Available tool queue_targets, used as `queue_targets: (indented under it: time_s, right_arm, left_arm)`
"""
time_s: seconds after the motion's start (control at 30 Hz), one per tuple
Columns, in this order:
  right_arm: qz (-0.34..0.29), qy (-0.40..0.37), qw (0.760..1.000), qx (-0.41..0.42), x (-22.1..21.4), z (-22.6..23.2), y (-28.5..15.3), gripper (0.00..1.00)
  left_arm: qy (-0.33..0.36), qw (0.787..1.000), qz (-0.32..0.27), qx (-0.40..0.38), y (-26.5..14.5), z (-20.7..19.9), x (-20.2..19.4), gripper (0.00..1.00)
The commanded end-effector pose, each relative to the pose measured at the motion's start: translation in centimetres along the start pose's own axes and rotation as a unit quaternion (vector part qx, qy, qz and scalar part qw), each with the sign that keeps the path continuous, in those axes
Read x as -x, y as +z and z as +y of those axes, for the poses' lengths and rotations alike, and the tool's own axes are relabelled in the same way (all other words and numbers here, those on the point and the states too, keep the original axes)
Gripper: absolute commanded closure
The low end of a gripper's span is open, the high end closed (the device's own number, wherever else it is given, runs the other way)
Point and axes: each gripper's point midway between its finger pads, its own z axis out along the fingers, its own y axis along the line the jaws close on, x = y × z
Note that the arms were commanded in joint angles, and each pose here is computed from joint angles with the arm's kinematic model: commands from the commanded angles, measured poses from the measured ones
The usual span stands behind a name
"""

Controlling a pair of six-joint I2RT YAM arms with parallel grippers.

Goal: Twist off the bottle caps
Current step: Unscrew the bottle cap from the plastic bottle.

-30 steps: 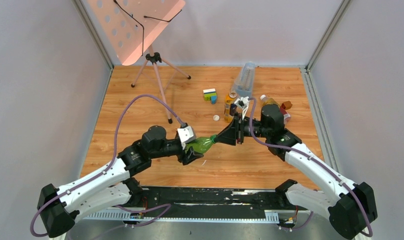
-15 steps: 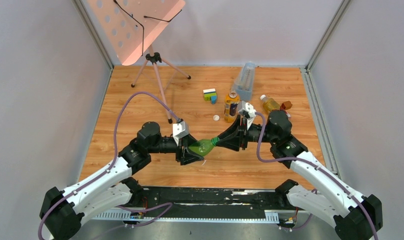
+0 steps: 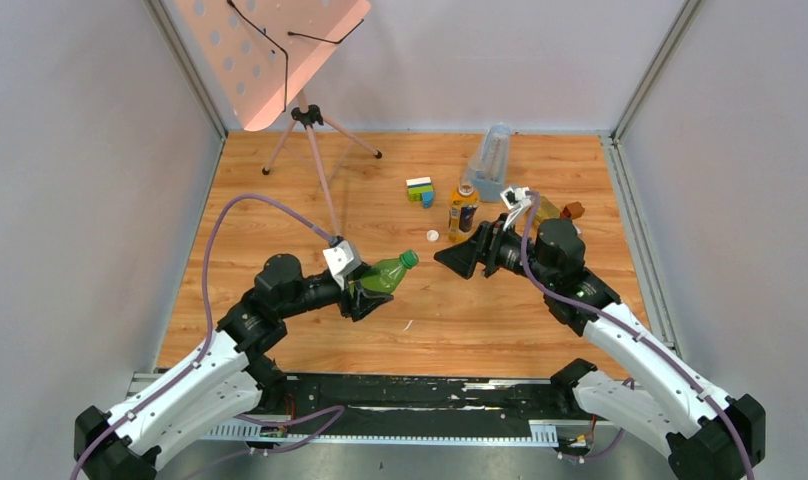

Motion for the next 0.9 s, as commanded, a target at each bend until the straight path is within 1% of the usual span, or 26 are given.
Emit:
queue_targets:
  time_s: [0.0, 0.07, 0.23, 0.33, 0.4, 0.43, 0.5, 0.6, 0.77, 0.87]
  right_arm:
    - [-0.036, 0.080, 0.996, -0.035, 2.6, 0.0, 0.3, 0.21]
    - [-0.035, 0.095, 0.994, -0.037, 2.5, -0.1, 0.4, 0.21]
    - [-0.050, 0.115, 0.990, -0.057, 2.5, -0.9, 0.2, 0.21]
    - [-0.066, 0.119, 0.988, -0.074, 3.1, -1.5, -0.1, 0.21]
    - [-0.070, 0.125, 0.987, -0.076, 3.3, -1.5, -0.1, 0.21]
    - [-0.068, 0.127, 0.987, -0.073, 3.4, -1.4, -0.1, 0.21]
    - [-0.055, 0.131, 0.988, -0.061, 3.3, -0.8, 0.1, 0.21]
    - [-0.037, 0.140, 0.988, -0.050, 2.9, -0.3, 0.2, 0.21]
    - [-0.019, 0.171, 0.982, -0.080, 1.8, -1.6, 0.5, 0.21]
    - [-0.021, 0.181, 0.978, -0.105, 1.5, -2.8, 0.7, 0.22]
  left_arm:
    - [0.046, 0.997, -0.024, 0.061, -0.9, 1.7, 1.0, 1.00]
    - [0.061, 0.995, -0.027, 0.078, -1.1, 2.1, 1.3, 1.00]
    - [0.086, 0.990, 0.012, 0.112, -1.0, 3.2, 0.0, 1.00]
    - [0.093, 0.987, 0.018, 0.127, -0.7, 3.6, -0.3, 1.00]
    - [0.098, 0.986, 0.016, 0.131, -0.4, 3.6, -0.4, 1.00]
    - [0.102, 0.986, 0.004, 0.131, -0.2, 3.4, 0.0, 1.00]
    - [0.108, 0.985, -0.009, 0.135, 0.0, 3.4, 0.4, 1.00]
    - [0.119, 0.982, -0.012, 0.146, 0.2, 3.5, 0.5, 1.00]
    - [0.144, 0.973, -0.011, 0.180, 0.1, 4.8, 0.1, 1.00]
    - [0.153, 0.971, -0.025, 0.184, 0.1, 4.9, 0.6, 1.00]
